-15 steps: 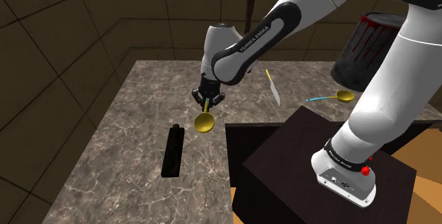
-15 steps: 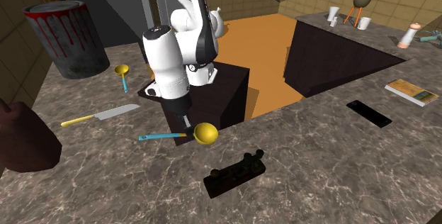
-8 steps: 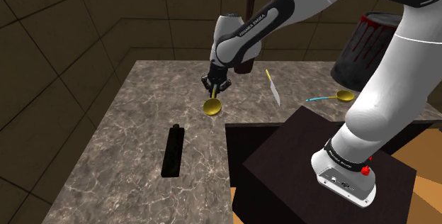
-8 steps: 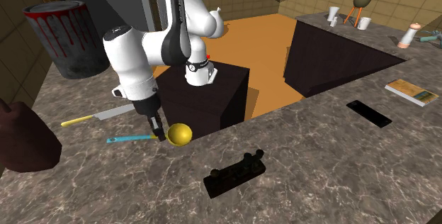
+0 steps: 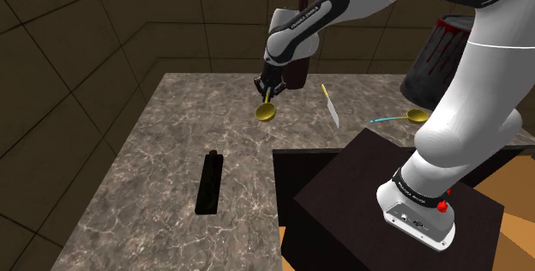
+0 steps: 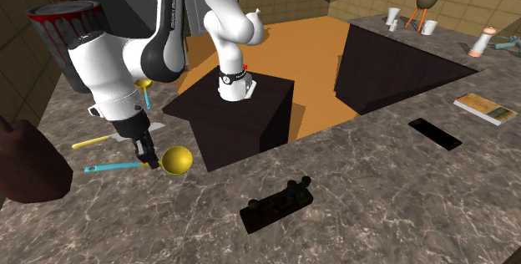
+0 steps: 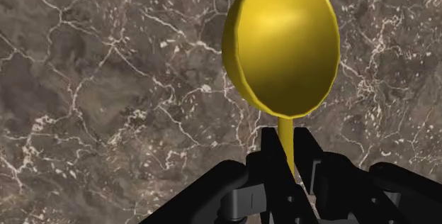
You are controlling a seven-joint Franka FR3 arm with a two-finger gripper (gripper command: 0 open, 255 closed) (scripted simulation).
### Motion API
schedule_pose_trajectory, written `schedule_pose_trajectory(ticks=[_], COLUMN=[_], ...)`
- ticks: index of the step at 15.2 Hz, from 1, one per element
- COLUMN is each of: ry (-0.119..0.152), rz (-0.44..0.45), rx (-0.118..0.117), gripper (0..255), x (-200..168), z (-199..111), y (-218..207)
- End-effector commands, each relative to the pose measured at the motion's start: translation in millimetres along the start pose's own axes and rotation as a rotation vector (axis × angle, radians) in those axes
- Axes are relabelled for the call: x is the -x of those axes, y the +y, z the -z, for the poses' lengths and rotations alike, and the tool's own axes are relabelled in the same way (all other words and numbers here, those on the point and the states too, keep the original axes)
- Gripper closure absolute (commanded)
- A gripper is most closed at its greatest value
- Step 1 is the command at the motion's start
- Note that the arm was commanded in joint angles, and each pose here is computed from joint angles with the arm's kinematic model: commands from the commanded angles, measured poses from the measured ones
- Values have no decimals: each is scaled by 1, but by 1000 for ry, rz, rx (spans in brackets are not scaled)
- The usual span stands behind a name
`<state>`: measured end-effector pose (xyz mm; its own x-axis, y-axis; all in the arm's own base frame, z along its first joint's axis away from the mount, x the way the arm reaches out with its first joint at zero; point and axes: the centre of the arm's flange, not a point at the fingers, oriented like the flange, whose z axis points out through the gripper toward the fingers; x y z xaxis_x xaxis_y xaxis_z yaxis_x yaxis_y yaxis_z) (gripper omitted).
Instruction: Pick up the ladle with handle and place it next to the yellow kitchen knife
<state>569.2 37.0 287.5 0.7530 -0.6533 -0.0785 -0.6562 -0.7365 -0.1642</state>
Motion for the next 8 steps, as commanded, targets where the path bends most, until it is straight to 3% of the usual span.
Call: schedule_pose_trajectory(ticks=[1,6,8], ry=[0,0,0], rz=[1,1,1], rx=[0,0,0], gripper=[255,255,255], x=[-28,-94,-95], z=[3,13,3], y=[13,38,40])
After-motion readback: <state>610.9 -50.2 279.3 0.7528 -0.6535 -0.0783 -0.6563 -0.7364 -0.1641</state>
